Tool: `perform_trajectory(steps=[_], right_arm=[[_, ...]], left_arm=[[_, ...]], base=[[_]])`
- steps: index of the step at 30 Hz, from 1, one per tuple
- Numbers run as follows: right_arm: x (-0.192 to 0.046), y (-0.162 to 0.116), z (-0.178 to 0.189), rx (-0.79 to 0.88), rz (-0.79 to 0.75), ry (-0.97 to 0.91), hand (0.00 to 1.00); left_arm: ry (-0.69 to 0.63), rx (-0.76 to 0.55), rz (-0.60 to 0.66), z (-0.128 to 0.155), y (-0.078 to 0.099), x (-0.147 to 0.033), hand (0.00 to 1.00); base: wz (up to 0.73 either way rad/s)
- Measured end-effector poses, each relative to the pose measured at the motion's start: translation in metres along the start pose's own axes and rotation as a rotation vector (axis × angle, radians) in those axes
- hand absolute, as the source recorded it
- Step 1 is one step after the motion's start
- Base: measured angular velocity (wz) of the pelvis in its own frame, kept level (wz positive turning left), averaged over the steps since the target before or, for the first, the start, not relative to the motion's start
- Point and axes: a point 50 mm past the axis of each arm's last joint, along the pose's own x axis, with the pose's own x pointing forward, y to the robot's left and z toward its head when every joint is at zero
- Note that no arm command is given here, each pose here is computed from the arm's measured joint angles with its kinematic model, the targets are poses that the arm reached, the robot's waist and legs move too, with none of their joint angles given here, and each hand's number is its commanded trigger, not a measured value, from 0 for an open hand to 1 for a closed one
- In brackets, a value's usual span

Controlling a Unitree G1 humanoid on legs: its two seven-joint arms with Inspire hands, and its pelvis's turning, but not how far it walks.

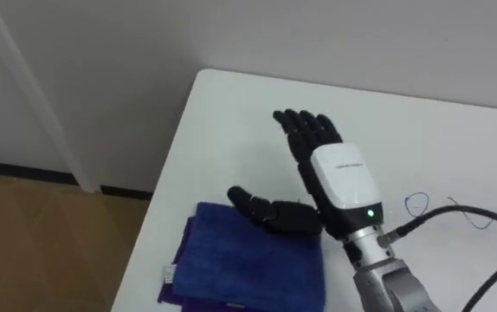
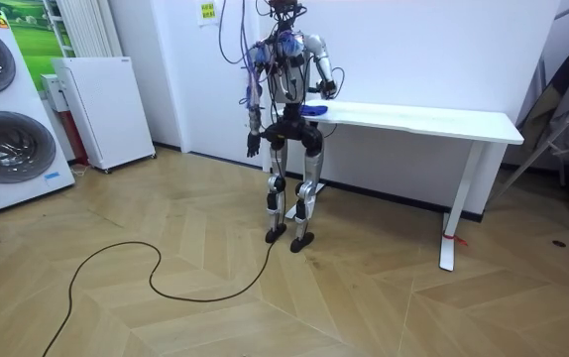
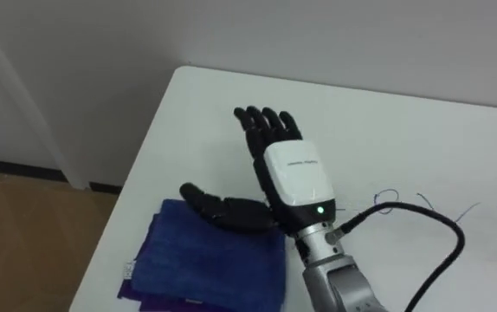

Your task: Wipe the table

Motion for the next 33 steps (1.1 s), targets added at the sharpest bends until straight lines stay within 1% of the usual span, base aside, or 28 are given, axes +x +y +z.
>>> perform_trajectory(steps=[6,10,15,24,33], right_arm=[[-0.013,0.023,-0.005,-0.003,0.109,0.035,0.0],[-0.018,0.028,-0.003,0.001,0.142,0.031,0.0],[-0.03,0.04,-0.009,-0.017,0.195,0.062,0.0],[-0.034,0.039,-0.006,-0.081,0.149,0.018,0.0],[-0.043,0.04,-0.002,-0.064,0.111,0.0,0.0]], left_arm=[[-0.013,0.044,-0.02,0.002,-0.006,-0.001,0.0],[-0.014,0.058,-0.031,0.002,-0.008,-0.001,0.0],[-0.013,0.06,-0.028,0.002,-0.008,-0.001,0.0],[-0.002,0.06,-0.032,-0.001,-0.01,-0.002,0.0],[0.014,0.06,-0.051,-0.001,-0.013,-0.001,0.0]], base=[[0.0],[0.0],[0.03],[-0.01],[0.0]])
